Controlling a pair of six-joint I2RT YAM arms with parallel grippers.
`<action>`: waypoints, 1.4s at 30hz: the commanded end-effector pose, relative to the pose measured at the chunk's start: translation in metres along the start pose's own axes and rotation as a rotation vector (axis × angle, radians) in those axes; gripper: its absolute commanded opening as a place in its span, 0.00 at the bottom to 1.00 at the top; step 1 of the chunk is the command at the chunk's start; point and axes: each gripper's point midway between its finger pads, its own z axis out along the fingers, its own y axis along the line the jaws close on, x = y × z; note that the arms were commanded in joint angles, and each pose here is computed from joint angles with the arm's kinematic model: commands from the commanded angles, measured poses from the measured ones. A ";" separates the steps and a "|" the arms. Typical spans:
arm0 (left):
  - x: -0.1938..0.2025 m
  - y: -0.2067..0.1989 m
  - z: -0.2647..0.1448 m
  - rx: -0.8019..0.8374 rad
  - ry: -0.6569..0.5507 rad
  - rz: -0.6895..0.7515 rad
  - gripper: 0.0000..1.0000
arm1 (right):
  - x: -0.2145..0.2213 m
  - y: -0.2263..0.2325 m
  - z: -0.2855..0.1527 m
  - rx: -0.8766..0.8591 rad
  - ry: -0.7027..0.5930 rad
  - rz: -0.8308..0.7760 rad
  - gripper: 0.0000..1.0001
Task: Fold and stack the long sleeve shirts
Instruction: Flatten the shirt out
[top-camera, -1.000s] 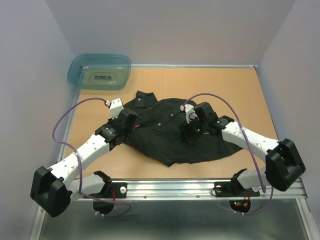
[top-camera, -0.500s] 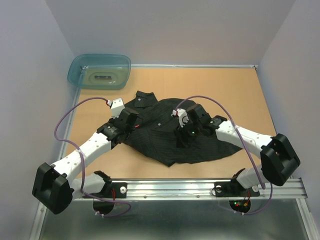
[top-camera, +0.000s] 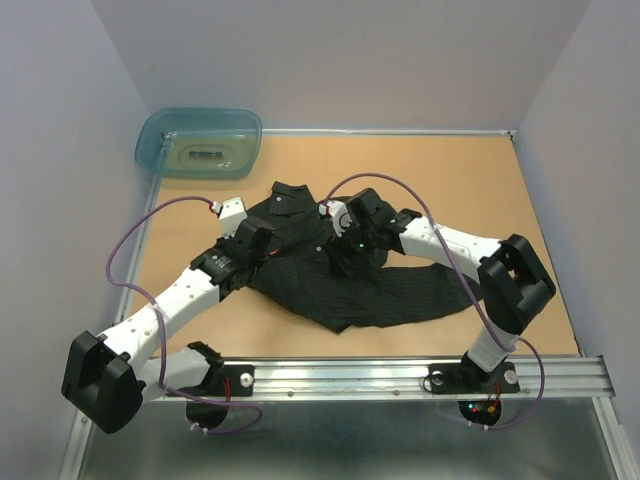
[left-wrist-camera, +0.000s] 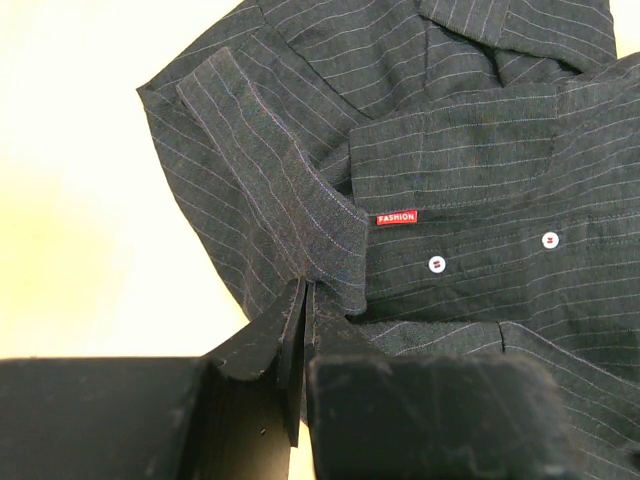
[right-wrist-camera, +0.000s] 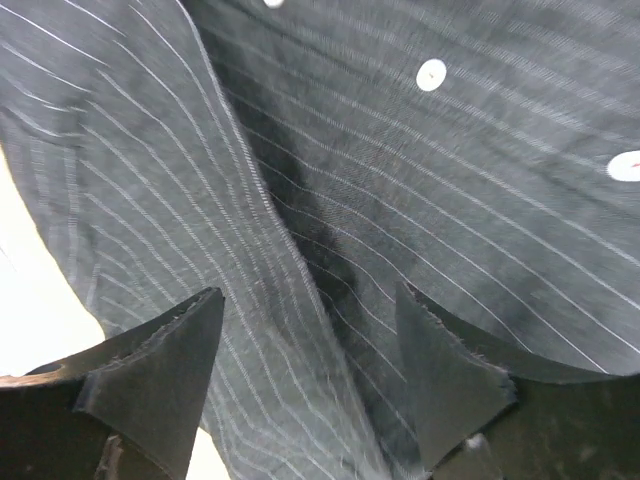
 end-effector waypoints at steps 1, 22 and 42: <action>-0.006 0.005 -0.001 -0.011 -0.029 -0.016 0.12 | -0.006 0.008 0.008 -0.051 -0.004 -0.029 0.73; -0.292 0.077 -0.220 -0.134 -0.778 -0.376 0.01 | -0.170 0.133 -0.146 -0.194 -0.447 -0.243 0.00; -0.451 -0.018 -0.329 0.175 -1.144 -0.133 0.01 | -0.217 0.148 -0.207 -0.055 -0.704 -0.054 0.01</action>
